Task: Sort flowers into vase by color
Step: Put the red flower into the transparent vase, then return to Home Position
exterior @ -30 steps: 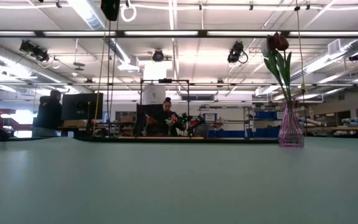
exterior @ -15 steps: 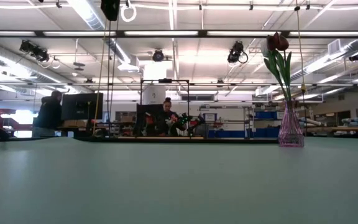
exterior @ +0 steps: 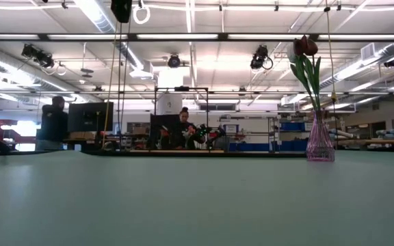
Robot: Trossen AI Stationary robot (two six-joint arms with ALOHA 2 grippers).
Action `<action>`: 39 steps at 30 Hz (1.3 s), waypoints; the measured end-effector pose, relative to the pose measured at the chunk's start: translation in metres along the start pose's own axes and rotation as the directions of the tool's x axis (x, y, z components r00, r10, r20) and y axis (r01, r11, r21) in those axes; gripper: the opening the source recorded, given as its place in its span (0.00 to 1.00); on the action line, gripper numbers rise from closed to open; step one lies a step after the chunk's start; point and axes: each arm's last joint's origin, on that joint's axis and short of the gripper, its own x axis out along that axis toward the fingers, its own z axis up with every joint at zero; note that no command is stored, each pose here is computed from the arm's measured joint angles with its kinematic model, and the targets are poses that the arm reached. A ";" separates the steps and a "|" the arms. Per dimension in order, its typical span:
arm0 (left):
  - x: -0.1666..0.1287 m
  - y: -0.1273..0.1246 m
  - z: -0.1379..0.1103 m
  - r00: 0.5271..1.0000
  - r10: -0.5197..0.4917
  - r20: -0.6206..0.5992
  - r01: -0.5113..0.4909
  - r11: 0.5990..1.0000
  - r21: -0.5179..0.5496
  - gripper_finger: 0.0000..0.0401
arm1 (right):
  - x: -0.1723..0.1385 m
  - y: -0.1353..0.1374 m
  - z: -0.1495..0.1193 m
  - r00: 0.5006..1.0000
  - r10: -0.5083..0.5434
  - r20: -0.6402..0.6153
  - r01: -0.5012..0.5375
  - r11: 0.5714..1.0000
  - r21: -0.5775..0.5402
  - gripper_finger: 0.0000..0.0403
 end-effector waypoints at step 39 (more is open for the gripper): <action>0.000 0.000 0.001 1.000 -0.001 0.015 0.001 1.000 0.001 0.36 | -0.021 0.006 0.105 0.691 -0.523 0.500 0.630 0.774 -0.061 0.34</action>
